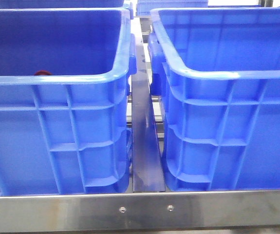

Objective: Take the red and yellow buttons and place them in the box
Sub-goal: 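Lower the left gripper into the button bin toward a yellow-capped button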

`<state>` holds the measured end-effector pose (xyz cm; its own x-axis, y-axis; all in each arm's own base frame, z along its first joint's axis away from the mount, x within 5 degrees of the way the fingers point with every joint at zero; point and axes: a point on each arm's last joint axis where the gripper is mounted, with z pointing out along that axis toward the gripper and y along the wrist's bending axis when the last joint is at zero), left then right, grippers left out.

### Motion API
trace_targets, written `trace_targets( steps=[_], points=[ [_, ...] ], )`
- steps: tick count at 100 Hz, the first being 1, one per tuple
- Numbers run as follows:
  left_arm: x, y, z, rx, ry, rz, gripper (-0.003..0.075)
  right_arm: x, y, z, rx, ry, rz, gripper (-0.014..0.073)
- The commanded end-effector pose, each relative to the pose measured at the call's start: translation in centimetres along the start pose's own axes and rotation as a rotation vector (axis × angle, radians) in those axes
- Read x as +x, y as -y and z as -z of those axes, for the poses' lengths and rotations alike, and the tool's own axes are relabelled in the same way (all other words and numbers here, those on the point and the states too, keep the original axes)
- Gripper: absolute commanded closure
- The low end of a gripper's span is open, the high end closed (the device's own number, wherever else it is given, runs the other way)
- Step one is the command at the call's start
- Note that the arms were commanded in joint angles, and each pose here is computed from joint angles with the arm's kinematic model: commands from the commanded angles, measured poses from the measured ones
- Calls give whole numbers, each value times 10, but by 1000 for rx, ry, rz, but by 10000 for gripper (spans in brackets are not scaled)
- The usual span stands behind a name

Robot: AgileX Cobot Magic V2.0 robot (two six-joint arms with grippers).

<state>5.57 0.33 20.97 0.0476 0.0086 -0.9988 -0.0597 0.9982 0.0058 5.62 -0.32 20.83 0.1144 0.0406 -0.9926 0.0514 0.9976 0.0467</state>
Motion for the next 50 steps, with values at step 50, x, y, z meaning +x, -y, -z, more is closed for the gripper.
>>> trace_targets(
  steps=[50],
  points=[
    [-26, 0, 6, -2, 142, 20, 741, -6, 0, 2, -5, 85, 11, 664]
  ],
)
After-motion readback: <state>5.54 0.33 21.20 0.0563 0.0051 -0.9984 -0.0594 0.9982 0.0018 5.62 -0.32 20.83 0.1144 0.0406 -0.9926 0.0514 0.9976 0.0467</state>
